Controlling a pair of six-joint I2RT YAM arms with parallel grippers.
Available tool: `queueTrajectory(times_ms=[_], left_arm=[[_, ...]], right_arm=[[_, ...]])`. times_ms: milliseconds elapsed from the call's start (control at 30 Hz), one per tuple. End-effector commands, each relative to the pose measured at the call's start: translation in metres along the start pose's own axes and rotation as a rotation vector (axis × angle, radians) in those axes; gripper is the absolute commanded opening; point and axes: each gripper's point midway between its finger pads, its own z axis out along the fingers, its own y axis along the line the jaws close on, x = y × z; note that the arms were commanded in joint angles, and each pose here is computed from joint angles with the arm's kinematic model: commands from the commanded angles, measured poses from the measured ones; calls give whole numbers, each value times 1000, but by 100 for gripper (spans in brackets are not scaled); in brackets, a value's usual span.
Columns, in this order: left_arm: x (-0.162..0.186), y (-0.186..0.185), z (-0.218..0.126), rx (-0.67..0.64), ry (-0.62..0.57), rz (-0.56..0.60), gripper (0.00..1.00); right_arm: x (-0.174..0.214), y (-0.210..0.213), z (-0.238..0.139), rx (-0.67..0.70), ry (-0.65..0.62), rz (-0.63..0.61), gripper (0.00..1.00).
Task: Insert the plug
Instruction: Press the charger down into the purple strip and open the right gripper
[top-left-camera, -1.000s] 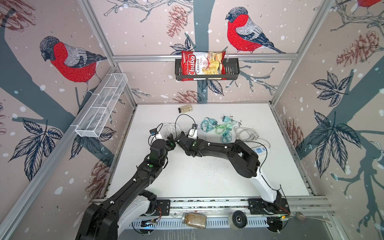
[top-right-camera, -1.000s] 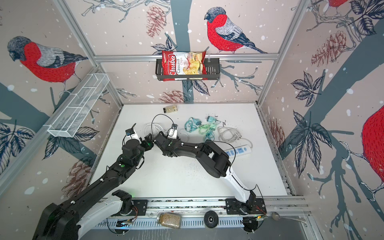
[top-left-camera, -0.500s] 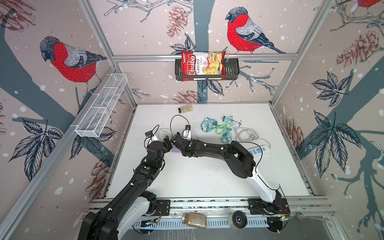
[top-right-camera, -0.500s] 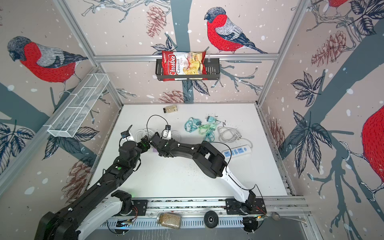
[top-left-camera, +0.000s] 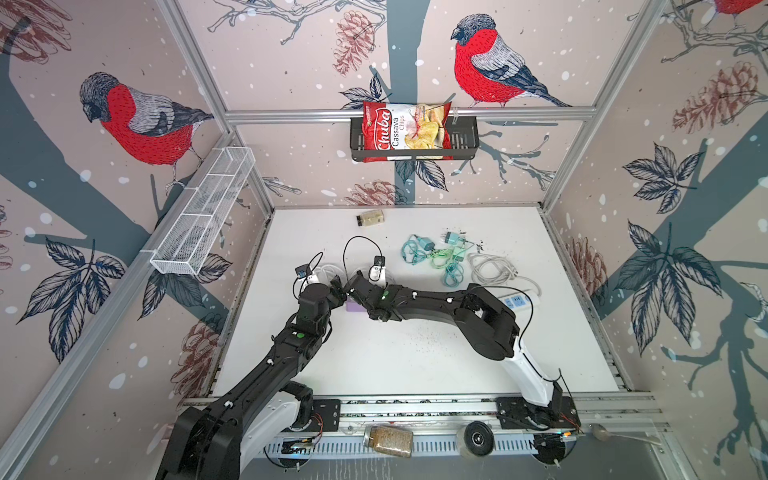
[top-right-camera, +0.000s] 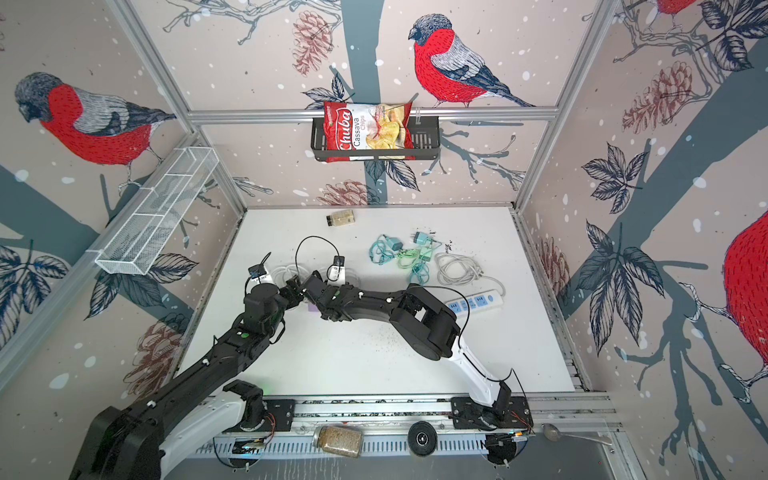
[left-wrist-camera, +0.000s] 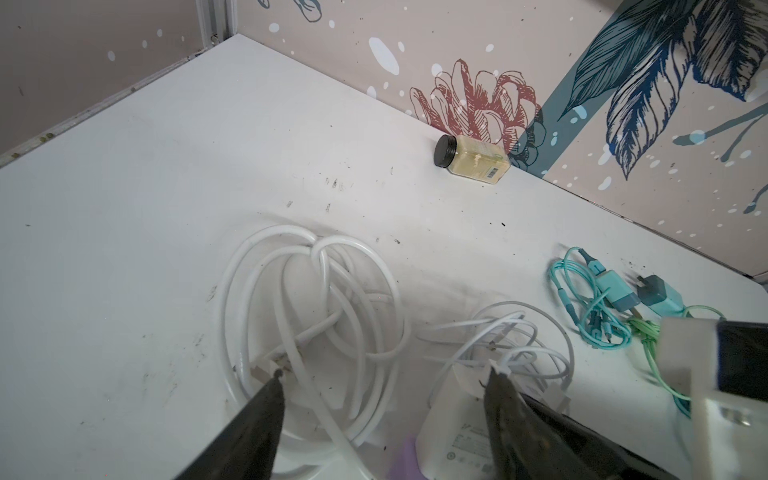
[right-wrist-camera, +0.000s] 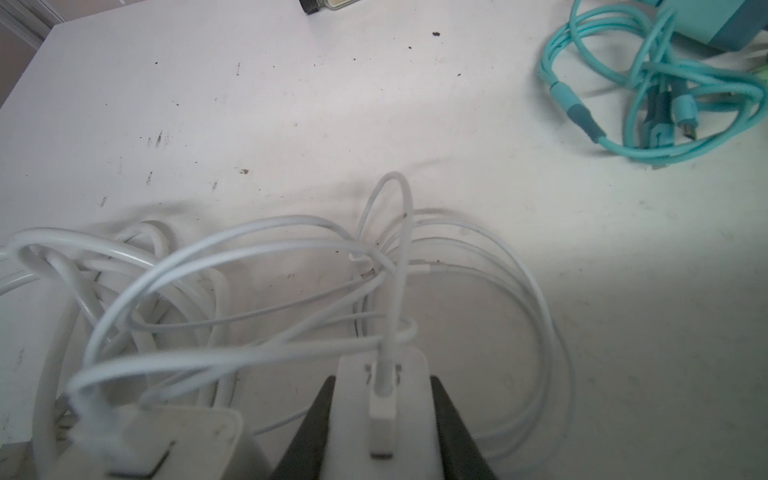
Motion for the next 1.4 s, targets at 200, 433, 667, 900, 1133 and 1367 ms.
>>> queueTrajectory(times_ms=[200, 433, 667, 900, 1133, 1367], left_arm=[[11, -4, 8, 43, 4, -25, 72], [19, -6, 11, 60, 29, -36, 72], [23, -6, 13, 72, 30, -37, 71], [28, -6, 14, 75, 41, -41, 71], [39, -13, 18, 110, 101, -40, 68], [56, -9, 22, 106, 148, -47, 58]], right_arm=[[33, -8, -13, 21, 127, -43, 54], [14, 3, -35, -8, 86, -39, 61], [-2, 19, -59, -56, 51, -40, 63], [-2, 17, -67, -68, 49, -26, 63], [-7, 6, -76, -47, 20, -18, 63], [-18, -13, -92, -41, -14, 17, 64]])
